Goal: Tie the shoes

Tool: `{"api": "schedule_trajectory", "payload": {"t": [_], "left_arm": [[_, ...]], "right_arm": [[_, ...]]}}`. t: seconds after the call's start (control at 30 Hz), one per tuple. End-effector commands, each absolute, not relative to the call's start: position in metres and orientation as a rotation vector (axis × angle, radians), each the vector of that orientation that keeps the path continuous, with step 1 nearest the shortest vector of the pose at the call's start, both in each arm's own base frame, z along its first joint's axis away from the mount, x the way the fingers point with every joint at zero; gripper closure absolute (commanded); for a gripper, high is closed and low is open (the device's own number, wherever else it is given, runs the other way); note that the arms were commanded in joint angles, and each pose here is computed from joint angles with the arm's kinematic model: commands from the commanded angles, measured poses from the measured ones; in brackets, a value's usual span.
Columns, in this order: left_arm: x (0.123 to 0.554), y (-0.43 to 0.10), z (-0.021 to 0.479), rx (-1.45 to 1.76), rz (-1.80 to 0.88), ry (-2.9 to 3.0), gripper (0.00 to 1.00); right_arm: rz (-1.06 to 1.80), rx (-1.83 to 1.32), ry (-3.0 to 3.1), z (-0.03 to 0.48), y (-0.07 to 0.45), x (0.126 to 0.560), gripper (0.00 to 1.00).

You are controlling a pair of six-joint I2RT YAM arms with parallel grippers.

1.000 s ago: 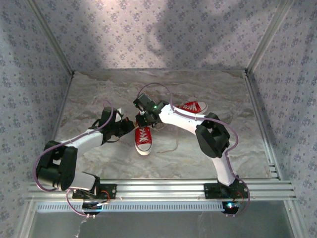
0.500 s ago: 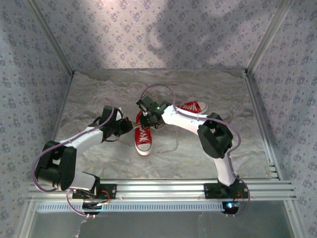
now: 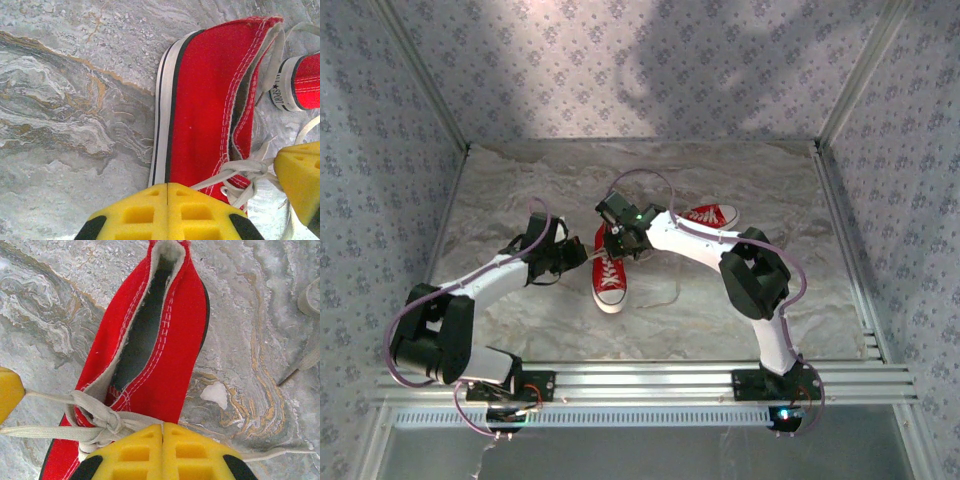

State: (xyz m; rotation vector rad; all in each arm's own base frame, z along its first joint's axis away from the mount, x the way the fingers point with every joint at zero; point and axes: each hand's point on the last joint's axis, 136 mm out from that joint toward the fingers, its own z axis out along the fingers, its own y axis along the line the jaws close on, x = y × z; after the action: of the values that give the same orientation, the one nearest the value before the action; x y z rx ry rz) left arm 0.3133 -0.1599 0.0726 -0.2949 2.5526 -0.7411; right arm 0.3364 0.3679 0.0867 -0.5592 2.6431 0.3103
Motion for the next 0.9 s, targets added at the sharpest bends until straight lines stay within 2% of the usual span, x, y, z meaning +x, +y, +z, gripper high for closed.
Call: {"api": "schedule_trajectory", "payload": {"t": [0.0,0.4,0.53,0.57,0.67,0.7,0.77,0.8,0.87], "left_arm": [[0.304,-0.141,0.055,-0.329,-0.597,2.633,1.00],[0.304,-0.139,0.059,-0.330,-0.593,2.609,1.00],[0.308,-0.164,0.078,-0.228,-0.781,2.542,1.00],[0.308,-0.172,0.084,-0.196,-0.831,2.528,0.89],[0.309,-0.180,0.102,-0.148,-0.864,2.461,0.32],[0.309,-0.178,0.107,-0.152,-0.854,2.444,0.21],[0.309,-0.170,0.116,-0.174,-0.805,2.412,0.09],[0.309,-0.166,0.118,-0.181,-0.774,2.406,0.07],[0.311,-0.157,0.120,-0.204,-0.684,2.416,0.08]], "right_arm": [[0.088,-0.470,2.723,0.077,0.323,0.343,1.00],[0.082,-0.469,2.745,0.075,0.322,0.342,1.00],[0.228,-0.506,2.711,0.084,0.340,0.342,1.00],[0.295,-0.525,2.685,0.091,0.347,0.341,1.00],[0.425,-0.495,2.581,0.121,0.358,0.345,0.63],[0.445,-0.479,2.547,0.131,0.357,0.347,0.56],[0.446,-0.432,2.472,0.151,0.349,0.349,0.40],[0.428,-0.401,2.445,0.158,0.341,0.351,0.36],[0.385,-0.317,2.396,0.169,0.321,0.353,0.35]]}}
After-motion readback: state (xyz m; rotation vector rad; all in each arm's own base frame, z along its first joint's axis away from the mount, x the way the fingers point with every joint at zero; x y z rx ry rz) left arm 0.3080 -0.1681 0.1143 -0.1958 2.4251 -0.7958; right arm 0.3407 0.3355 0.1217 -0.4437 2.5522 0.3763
